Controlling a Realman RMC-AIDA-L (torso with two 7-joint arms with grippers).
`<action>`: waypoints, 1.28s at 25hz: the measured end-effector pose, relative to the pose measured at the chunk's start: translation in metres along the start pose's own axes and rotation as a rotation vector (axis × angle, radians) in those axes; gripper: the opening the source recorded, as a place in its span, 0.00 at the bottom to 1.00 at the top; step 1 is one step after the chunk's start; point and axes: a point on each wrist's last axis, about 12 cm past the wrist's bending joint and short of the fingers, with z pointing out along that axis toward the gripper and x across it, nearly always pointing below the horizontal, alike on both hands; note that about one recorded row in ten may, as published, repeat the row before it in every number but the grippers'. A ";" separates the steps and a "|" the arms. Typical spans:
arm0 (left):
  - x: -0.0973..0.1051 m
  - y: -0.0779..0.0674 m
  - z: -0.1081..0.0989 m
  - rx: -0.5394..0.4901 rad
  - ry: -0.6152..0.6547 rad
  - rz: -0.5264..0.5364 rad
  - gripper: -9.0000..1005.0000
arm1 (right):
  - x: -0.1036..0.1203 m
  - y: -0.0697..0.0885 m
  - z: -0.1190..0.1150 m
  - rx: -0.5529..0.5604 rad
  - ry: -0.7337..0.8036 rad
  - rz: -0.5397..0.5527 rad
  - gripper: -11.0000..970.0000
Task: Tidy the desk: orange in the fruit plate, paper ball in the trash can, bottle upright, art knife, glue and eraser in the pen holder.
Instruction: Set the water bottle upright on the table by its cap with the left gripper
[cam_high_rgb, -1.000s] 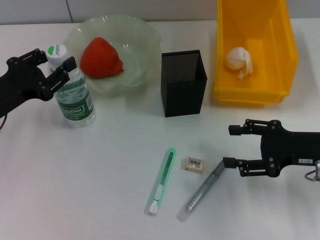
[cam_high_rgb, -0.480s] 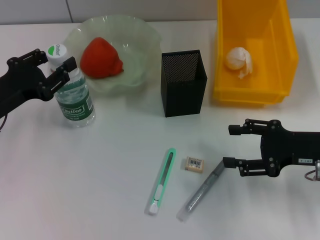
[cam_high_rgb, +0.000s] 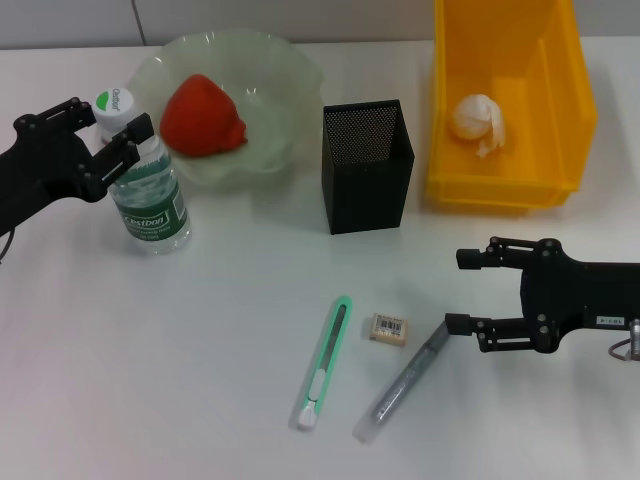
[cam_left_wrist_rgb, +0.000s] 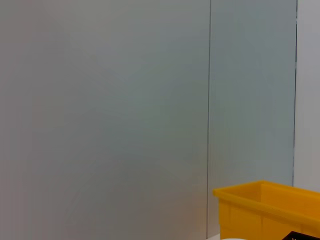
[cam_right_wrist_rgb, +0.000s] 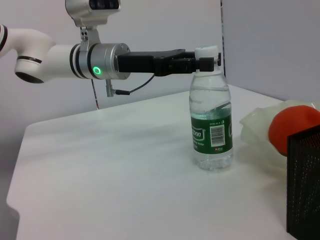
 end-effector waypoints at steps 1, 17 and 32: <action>0.000 0.000 0.000 0.000 0.000 0.000 0.45 | 0.000 0.000 0.000 0.000 0.000 0.000 0.82; -0.001 0.002 -0.001 -0.006 -0.004 0.004 0.45 | 0.000 0.000 0.000 -0.001 0.000 -0.001 0.82; -0.002 0.003 -0.002 -0.016 -0.010 0.005 0.45 | 0.000 0.000 0.000 -0.001 0.000 -0.001 0.82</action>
